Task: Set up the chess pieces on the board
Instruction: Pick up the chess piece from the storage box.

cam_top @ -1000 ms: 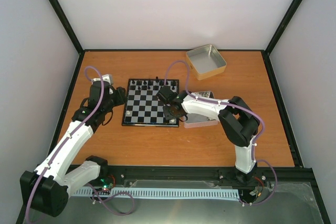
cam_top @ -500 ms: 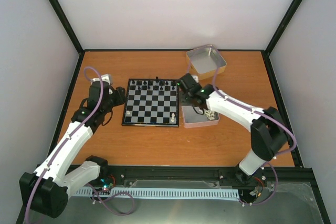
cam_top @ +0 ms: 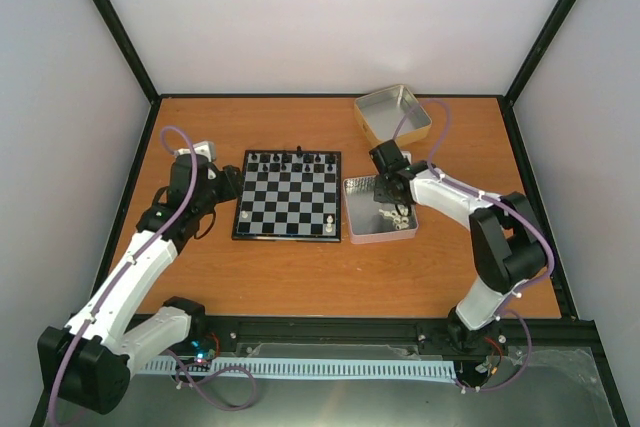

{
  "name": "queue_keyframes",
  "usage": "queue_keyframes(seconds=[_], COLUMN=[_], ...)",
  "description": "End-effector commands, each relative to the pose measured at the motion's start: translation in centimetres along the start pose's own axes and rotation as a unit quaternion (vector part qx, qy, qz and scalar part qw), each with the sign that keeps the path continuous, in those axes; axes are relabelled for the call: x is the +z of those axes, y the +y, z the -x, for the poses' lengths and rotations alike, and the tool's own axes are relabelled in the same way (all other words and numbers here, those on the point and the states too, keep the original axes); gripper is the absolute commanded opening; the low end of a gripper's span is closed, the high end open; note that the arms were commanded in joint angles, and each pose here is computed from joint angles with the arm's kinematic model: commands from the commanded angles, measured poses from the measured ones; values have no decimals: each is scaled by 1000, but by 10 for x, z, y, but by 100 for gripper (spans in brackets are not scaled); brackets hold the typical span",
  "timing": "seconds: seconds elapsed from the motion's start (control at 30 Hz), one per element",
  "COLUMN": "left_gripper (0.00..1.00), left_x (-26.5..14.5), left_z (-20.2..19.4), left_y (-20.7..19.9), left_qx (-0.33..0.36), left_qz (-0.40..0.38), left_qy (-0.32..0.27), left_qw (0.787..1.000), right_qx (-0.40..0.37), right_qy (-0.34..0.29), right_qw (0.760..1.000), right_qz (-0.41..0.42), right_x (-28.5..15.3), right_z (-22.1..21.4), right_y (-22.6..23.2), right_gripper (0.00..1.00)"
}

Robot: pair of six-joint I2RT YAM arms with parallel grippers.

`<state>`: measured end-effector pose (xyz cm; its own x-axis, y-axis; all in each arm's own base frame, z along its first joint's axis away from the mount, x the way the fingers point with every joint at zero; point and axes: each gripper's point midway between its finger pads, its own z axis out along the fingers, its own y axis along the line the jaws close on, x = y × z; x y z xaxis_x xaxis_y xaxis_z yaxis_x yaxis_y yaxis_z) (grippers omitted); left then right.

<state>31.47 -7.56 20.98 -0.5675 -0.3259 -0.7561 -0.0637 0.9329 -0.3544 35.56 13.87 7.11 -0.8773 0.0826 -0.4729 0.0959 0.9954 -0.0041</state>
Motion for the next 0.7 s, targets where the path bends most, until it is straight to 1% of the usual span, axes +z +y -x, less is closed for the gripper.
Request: queue_keyframes(seconds=[0.0, 0.1, 0.2, 0.23, 0.3, 0.4, 0.57, 0.67], left_gripper=[56, 56, 56, 56, 56, 56, 56, 56], left_x=[-2, -3, -3, -2, -2, -1, -1, -1], left_z=[14, 14, 15, 14, 14, 12, 9, 8], left_y=[-9, -9, -10, -10, -11, -10, -8, -7], left_qx=[-5, -4, -4, -4, -4, -3, -4, -5], left_qz=[-18, -17, -18, -18, -20, -18, -16, -16], left_qy=[-17, -17, -17, -17, -15, -12, -11, -9], left_qw=[1000, 1000, 1000, 1000, 1000, 1000, 1000, 1000], right_qx=[-8, -15, -19, -20, -27, -39, -65, -67], right_qy=[-2, 10, 10, 7, 4, 3, 45, 52], right_qw=[1000, 999, 1000, 1000, 1000, 999, 997, 996], right_qz=[21, 27, 17, 13, 4, -5, -3, 3], right_x=[11, 19, 26, 27, 28, 31, 49, 53], right_z=[6, 2, 3, 6, 10, 14, 2, -2], right_y=[11, 15, 13, 11, 9, 5, 4, 5], right_gripper=[29, 30, 30, 28, 22, 21, 21, 21])
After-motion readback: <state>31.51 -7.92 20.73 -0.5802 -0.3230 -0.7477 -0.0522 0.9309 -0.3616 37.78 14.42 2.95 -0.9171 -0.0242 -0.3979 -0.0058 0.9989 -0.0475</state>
